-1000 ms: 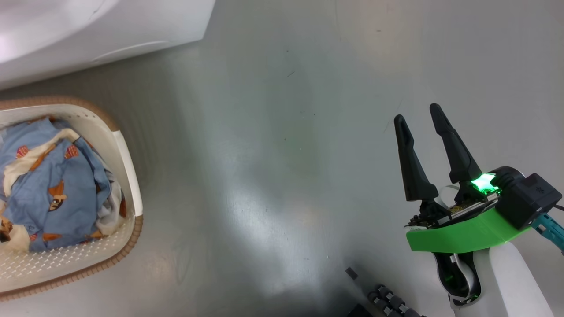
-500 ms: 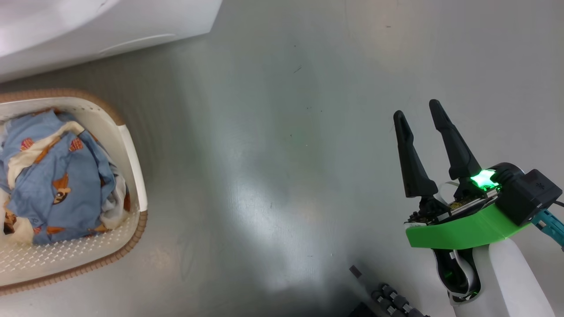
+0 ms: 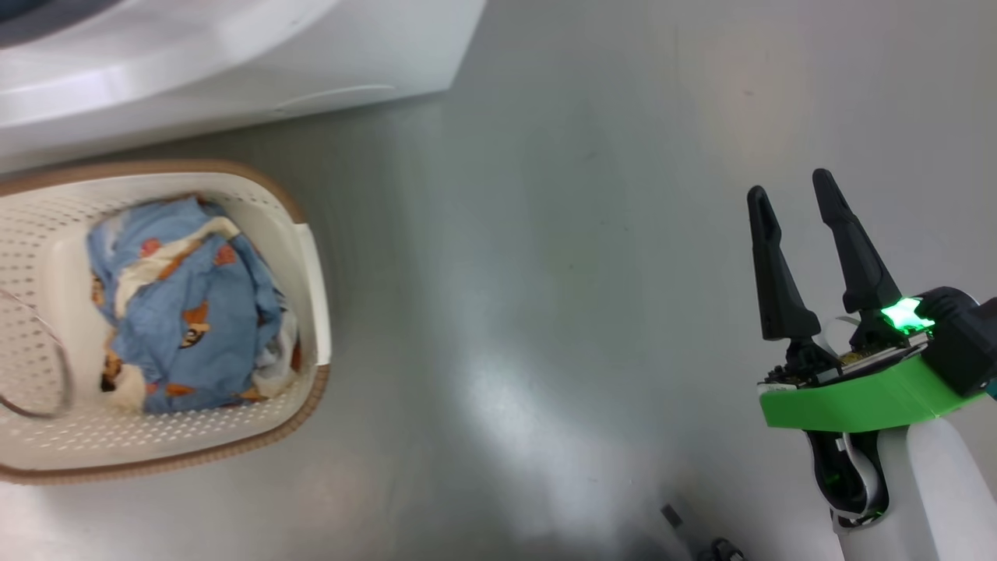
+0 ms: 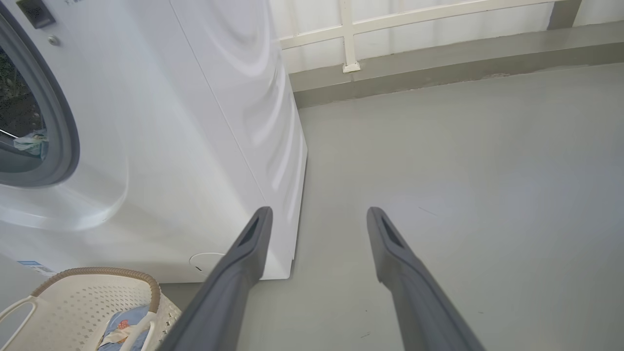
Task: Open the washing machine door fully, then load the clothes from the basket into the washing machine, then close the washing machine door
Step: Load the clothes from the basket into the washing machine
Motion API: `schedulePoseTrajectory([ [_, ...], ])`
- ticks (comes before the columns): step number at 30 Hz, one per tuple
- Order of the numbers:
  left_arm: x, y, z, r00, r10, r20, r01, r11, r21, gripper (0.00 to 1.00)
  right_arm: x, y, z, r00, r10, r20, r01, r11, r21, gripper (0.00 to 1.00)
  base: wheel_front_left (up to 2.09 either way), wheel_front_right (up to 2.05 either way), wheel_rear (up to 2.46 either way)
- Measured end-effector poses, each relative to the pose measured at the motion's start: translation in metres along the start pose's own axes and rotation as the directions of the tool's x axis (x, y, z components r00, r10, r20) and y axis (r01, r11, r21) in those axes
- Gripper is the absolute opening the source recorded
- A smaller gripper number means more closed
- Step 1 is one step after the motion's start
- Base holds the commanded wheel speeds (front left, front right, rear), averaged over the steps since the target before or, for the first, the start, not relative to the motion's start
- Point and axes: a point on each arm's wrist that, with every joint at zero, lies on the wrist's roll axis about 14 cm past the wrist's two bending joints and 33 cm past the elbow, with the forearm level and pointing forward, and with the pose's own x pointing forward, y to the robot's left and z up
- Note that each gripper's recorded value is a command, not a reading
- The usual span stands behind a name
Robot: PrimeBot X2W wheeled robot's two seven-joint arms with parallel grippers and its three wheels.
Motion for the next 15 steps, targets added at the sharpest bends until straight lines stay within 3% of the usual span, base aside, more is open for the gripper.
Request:
schedulePoseTrajectory([
  [15,-0.12,-0.002,0.006,0.999,0.035,0.037,-0.034,0.999,-0.029,1.0,-0.009,0.013,0.019,0.999,0.039,0.036,-0.039,0.999,-0.008,1.0,0.0,0.0,0.0],
])
